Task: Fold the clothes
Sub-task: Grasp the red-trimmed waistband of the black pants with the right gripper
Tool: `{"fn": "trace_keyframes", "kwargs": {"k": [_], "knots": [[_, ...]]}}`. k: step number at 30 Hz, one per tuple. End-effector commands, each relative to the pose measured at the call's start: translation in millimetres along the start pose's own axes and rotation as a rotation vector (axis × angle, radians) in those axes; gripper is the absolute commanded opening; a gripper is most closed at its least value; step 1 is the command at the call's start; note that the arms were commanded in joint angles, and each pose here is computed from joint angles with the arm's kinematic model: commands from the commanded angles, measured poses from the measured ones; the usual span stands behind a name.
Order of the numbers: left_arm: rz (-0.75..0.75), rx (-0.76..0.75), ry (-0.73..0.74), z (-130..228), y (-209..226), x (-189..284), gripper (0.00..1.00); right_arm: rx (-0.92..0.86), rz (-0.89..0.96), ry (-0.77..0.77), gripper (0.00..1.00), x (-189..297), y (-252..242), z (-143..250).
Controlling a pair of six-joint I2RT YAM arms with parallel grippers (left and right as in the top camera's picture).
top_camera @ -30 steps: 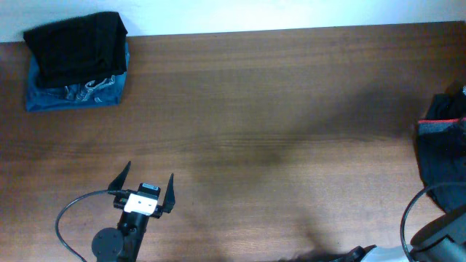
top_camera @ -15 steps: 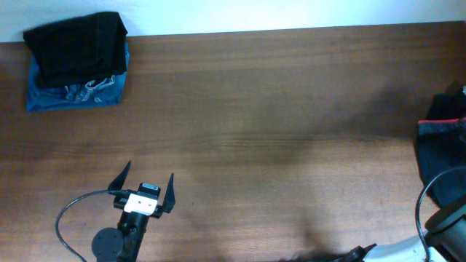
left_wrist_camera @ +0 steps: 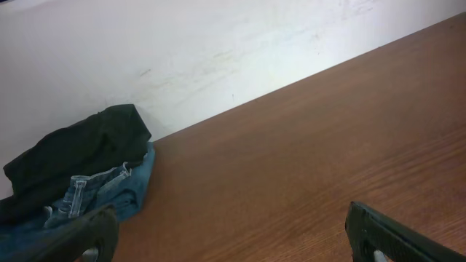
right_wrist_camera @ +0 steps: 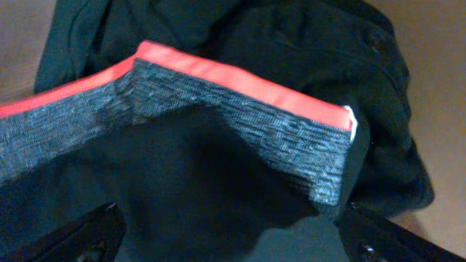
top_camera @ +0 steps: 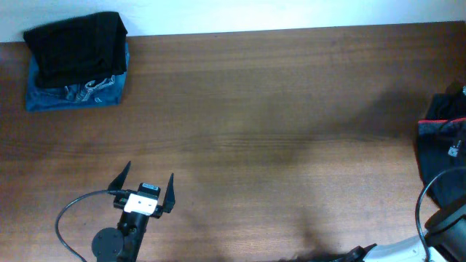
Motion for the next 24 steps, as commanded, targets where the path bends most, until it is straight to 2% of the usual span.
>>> {"fn": "trace_keyframes", "kwargs": {"k": [1, 13, 18, 24], "knots": [[-0.001, -0.008, -0.001, 1, 0, 0, 0.99, 0.162, -0.007, -0.021, 0.99, 2, -1, -7], [-0.001, -0.008, -0.001, 1, 0, 0, 0.99, 0.157, 0.046, -0.048, 0.99, 1, -27, -6], [0.000, -0.008, -0.001, 1, 0, 0, 0.99, 0.133, -0.034, -0.015, 0.99, -12, -23, 11], [0.000, -0.008, -0.001, 1, 0, 0, 0.99, 0.131, -0.042, 0.001, 0.99, -22, -22, 18]]}}
Point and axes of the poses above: each gripper's point midway between its finger pads, its own x axis back along the fingers, its own y axis along the line the jaws close on, z = x × y, the point moved 5 cm from there along x, back along the fingers, and after that the axes turned 9 degrees about -x, right-handed, at the moved point
